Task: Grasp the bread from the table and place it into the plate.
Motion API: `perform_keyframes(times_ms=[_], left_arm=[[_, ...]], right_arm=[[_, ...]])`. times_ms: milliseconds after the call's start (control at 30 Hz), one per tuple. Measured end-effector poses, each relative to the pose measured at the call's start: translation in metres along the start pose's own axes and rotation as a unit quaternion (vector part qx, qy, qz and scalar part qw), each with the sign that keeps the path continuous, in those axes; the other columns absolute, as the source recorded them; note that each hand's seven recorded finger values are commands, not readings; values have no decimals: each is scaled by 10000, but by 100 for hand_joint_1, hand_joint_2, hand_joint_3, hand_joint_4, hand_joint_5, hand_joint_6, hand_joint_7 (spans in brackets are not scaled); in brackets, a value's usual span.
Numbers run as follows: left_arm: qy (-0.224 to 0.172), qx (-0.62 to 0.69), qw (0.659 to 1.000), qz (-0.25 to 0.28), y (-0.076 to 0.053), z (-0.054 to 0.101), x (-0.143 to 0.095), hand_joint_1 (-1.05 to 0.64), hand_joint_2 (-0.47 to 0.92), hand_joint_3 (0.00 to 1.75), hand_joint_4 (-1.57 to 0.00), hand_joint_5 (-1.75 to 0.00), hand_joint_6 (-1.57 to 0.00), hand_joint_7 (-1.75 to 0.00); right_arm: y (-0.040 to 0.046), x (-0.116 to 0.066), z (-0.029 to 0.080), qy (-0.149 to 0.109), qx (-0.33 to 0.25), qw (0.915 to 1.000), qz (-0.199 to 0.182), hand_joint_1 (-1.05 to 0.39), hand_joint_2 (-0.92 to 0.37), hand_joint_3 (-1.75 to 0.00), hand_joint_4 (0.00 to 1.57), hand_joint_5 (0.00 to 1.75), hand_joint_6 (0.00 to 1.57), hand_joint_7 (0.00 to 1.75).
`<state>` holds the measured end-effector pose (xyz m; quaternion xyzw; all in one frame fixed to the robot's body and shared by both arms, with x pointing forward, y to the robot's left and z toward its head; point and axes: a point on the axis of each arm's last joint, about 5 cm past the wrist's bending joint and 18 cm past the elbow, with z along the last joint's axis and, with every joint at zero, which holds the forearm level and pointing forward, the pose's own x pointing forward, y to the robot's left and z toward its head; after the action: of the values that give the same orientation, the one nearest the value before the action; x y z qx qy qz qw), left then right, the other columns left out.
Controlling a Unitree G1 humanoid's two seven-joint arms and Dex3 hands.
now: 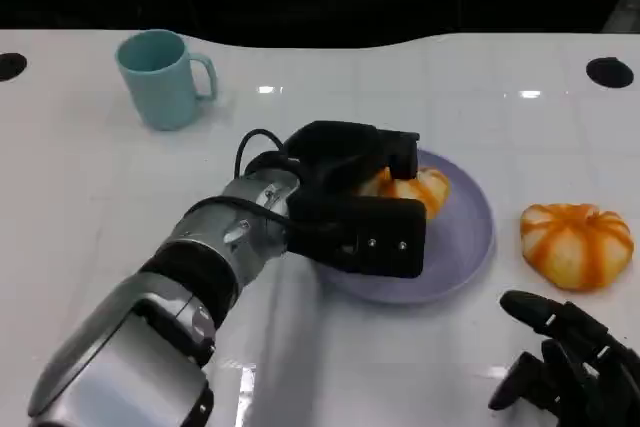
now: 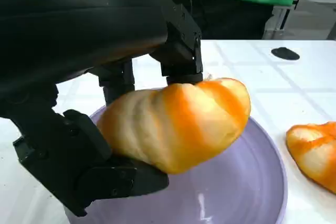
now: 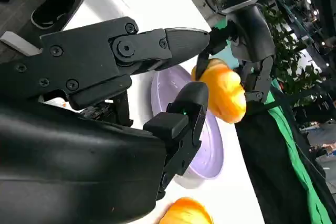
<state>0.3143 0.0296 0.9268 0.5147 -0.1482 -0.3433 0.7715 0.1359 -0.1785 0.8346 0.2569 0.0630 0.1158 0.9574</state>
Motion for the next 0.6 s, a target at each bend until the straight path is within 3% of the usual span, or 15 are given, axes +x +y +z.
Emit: perform_keyframes(times_ms=[100, 300, 400, 600], left_arm=[[32, 24, 9998, -188, 11, -25, -12, -55, 92, 15, -38, -24, -40, -2], [61, 53, 9996, -270, 25, -48, -23, -56, 92, 15, -38, -21, -39, 0], [50, 26, 9994, -339, 35, -51, -25, -69, 92, 36, -32, -17, -36, 0], [-138, -278, 9987, -392, 260, -139, -92, -73, 92, 45, -32, -15, -35, -1]], right_arm=[[1, 0, 1, 3, 2, 10000, -15, -79, -92, -19, 69, 146, 96, 54], [2, 1, 2, 10, 6, 10000, -44, -79, -92, -19, 69, 145, 97, 53], [2, 2, 2, 11, 7, 10000, -44, -80, -92, -19, 69, 145, 97, 53], [-16, 10, -2, 23, 19, 10000, -79, -80, -92, -19, 70, 146, 98, 52]])
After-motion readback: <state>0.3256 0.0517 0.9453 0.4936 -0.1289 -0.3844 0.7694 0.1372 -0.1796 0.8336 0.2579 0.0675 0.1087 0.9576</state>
